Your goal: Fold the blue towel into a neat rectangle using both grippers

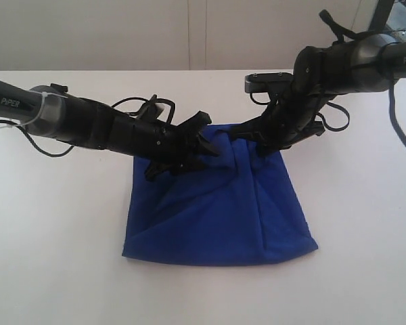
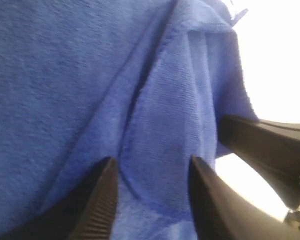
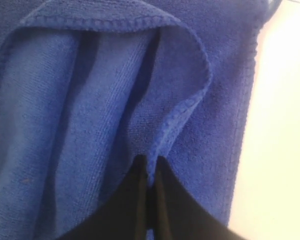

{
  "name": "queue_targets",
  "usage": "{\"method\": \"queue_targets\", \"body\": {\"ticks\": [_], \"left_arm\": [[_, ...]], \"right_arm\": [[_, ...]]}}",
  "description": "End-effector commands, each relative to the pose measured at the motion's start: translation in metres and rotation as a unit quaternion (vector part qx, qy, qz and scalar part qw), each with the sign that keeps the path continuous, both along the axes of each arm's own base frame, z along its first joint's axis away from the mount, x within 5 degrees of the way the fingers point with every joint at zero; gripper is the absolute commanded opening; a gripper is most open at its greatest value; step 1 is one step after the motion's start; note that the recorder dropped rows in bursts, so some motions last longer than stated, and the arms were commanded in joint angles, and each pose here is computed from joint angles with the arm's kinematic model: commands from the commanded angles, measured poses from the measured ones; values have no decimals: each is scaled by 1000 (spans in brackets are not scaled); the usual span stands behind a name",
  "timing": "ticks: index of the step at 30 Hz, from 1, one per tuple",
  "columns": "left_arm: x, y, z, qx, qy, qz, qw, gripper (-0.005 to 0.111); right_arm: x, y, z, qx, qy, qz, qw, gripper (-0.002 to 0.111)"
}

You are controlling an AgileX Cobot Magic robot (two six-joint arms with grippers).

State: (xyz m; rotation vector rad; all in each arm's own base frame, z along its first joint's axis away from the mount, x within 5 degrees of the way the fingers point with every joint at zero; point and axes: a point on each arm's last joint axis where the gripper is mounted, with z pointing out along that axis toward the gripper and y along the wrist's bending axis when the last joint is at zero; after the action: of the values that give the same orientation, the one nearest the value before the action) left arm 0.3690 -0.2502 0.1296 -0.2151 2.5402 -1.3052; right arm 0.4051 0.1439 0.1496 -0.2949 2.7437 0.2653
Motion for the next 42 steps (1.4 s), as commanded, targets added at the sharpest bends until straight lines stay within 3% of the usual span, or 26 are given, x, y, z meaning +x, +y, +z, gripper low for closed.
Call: {"method": "queue_targets", "body": {"ticks": [1,9,18,23,31,42], "left_arm": [[-1,-1,2,2,-4,-6,1000,30],[-1,-2,2,1,-4,-8,1000,1],[-1,2,8,-15,-15,-34,999,0],[3,25,31,-23,-58,-88,994,0],[-4,70,79,25,-129,-179,975,0],[-46,85,151,96,-222,-283,928,0]], "right_arm": [[1,-5,1,2,-2,-8,1000,0],[2,-5,1,3,-6,-9,1000,0],[2,-5,2,3,-7,-9,1000,0],[0,-5,15,7,-18,-8,1000,0],[-13,-14,59,-32,-40,23,998,0],[-54,-27,140,-42,-74,67,994,0]]}}
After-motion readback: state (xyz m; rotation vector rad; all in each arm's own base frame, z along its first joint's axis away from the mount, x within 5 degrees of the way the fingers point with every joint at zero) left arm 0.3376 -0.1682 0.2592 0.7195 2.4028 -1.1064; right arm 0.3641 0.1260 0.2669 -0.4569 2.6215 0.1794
